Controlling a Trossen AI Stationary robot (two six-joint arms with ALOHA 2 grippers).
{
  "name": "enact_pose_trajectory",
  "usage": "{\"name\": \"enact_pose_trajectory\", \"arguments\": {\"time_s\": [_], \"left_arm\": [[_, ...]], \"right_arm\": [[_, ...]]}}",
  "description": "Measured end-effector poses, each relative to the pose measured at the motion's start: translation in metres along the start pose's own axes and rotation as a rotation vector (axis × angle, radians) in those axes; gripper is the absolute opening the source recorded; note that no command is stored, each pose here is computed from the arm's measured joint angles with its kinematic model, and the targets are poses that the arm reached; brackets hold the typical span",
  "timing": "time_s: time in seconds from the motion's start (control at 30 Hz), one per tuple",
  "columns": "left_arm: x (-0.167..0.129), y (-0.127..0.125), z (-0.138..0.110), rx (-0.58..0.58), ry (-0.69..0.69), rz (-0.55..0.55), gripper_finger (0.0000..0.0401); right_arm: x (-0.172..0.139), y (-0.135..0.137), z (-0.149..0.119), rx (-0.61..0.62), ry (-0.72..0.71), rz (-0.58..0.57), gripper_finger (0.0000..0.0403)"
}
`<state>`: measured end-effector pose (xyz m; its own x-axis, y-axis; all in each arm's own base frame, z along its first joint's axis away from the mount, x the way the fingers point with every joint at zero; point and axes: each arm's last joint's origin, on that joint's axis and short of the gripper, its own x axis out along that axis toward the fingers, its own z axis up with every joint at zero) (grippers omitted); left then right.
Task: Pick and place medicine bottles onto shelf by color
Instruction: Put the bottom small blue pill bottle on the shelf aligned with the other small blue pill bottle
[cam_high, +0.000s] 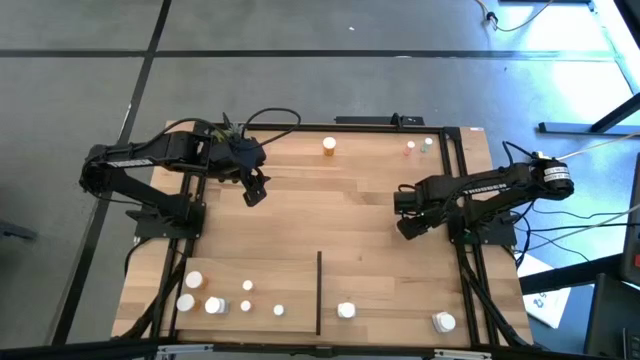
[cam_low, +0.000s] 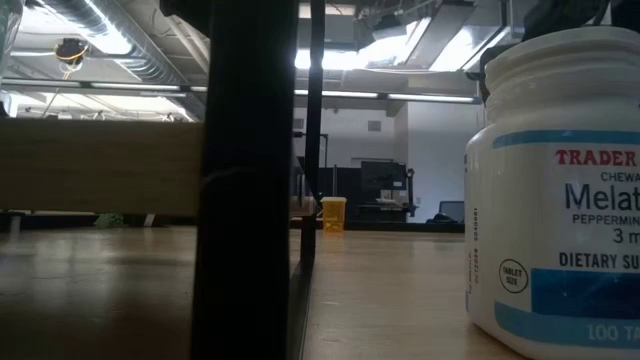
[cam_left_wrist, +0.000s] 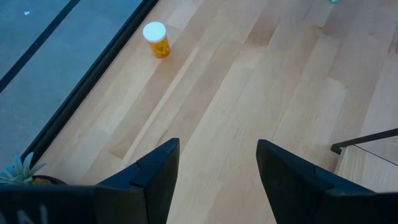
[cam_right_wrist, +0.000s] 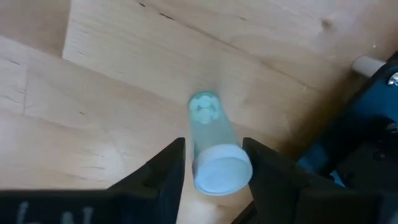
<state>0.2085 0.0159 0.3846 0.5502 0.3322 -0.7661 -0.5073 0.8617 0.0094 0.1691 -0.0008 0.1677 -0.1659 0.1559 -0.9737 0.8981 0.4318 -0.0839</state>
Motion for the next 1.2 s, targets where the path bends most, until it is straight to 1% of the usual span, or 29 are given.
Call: {"name": "enact_pose_trajectory", "arguments": {"time_s": [0.23,0.33,0.5,0.67,0.9,1.07,1.2], "left_arm": [[0.000,0.000,0.000,0.000,0.000,0.000,0.0207],[0.000,0.000,0.000,0.000,0.000,0.000,0.0207],[0.000,0.000,0.000,0.001,0.000,0.000,0.0207],[0.000,0.000,0.000,0.001,0.001,0.000,0.0207],[0.000,0.000,0.000,0.002,0.002,0.001,0.0207],[0.000,0.000,-0.001,0.012,0.006,0.002,0.0207],[0.000,0.000,-0.001,0.015,0.012,0.005,0.0207]], "right_arm": [[0.000,0.000,0.000,-0.028,-0.002,0.004,0.0115],[-0.002,0.003,0.001,-0.058,-0.012,0.020,0.0112],[-0.017,0.012,0.003,-0.113,-0.047,0.077,0.0123],[-0.045,0.024,0.006,-0.152,-0.117,0.155,0.0116],[-0.103,0.045,0.011,-0.223,-0.218,0.299,0.0116],[-0.142,0.062,0.023,-0.323,-0.278,0.324,0.0116],[-0.158,0.082,0.044,-0.408,-0.294,0.277,0.0116]]}}
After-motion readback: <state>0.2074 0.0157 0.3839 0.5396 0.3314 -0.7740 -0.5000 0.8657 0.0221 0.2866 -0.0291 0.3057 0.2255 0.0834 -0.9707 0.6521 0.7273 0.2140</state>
